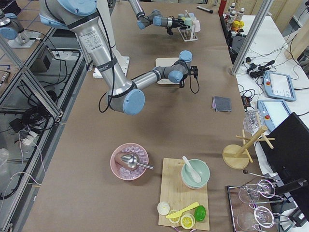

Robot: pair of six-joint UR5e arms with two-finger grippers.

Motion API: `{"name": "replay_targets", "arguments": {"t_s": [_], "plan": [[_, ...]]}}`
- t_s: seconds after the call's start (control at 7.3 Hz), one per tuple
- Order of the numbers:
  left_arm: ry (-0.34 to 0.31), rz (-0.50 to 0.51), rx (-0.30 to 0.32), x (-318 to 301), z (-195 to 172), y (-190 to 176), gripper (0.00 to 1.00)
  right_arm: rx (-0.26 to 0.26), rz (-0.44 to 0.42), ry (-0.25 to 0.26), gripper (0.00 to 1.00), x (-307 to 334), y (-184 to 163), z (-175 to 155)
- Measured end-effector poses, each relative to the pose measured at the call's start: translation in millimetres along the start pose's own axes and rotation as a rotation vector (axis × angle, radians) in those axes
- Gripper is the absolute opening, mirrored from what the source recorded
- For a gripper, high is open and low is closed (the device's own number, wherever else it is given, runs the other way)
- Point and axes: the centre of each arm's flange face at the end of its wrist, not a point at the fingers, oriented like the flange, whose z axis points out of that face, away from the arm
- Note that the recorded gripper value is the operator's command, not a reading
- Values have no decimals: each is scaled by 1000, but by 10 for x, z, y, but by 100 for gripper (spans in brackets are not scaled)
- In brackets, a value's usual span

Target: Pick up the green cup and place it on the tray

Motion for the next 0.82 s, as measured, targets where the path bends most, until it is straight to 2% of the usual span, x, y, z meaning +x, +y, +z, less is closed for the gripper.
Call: {"name": "replay_targets", "arguments": {"t_s": [0.27,0.41,0.68,0.82], "plan": [[-13,-2,4,87,-87,49,0,30,18,18,100,697,-405,-539],[-18,1,10,102,-131,23,0,45,7,51,100,1194,-562,-899],[-34,6,28,123,-238,-67,0,59,-29,179,100,2443,-734,-1850],[-45,8,40,167,-330,-95,0,41,-41,241,100,3118,-690,-2307]]}}
